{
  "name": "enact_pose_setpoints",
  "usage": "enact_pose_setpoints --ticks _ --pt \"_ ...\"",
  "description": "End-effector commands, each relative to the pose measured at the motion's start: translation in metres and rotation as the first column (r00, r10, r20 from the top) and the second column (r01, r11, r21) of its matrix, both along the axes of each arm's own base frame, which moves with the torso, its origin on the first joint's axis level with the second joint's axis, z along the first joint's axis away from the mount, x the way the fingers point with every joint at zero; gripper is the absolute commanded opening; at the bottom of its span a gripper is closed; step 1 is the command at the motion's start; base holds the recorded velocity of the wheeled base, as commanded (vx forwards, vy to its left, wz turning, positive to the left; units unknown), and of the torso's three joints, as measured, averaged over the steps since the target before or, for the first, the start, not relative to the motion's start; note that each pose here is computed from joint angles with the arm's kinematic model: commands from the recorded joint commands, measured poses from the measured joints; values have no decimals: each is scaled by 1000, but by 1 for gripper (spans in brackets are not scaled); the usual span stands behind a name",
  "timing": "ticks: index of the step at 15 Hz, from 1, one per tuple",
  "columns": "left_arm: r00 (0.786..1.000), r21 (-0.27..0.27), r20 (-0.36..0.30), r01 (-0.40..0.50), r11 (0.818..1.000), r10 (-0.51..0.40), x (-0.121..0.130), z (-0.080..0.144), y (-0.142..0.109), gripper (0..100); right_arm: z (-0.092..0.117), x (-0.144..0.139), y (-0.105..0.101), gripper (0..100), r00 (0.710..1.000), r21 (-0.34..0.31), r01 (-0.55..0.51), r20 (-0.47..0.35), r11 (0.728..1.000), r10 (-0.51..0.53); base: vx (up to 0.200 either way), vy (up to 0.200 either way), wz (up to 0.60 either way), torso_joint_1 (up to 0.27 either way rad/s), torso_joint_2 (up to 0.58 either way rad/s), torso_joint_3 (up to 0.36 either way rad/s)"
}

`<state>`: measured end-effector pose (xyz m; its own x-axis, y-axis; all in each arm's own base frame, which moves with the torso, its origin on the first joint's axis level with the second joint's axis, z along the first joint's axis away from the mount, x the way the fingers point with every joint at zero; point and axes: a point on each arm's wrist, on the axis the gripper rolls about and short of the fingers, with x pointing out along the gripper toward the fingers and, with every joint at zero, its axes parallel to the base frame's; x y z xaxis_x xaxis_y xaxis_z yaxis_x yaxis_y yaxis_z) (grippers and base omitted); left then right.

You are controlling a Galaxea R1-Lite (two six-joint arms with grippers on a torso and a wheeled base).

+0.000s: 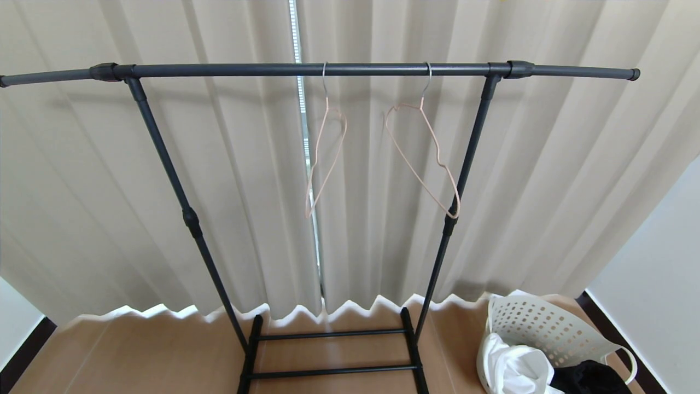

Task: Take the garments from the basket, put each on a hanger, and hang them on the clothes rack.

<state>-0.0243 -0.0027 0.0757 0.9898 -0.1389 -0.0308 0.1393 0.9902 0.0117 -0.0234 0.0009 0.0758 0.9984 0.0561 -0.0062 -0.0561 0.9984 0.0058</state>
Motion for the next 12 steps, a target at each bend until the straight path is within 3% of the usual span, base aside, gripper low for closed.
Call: enact_pose_setpoints --ticks 1,12 --pt "1000 -2 0 -1 1000 1 0 0 0 100 0 0 0 100 1000 -1 -2 -1 1000 2 0 0 0 0 0 0" --pt "1000 -3 1 0 1000 0 0 0 0 100 0 0 0 100 1000 -7 -2 -1 1000 2 0 0 0 0 0 0"
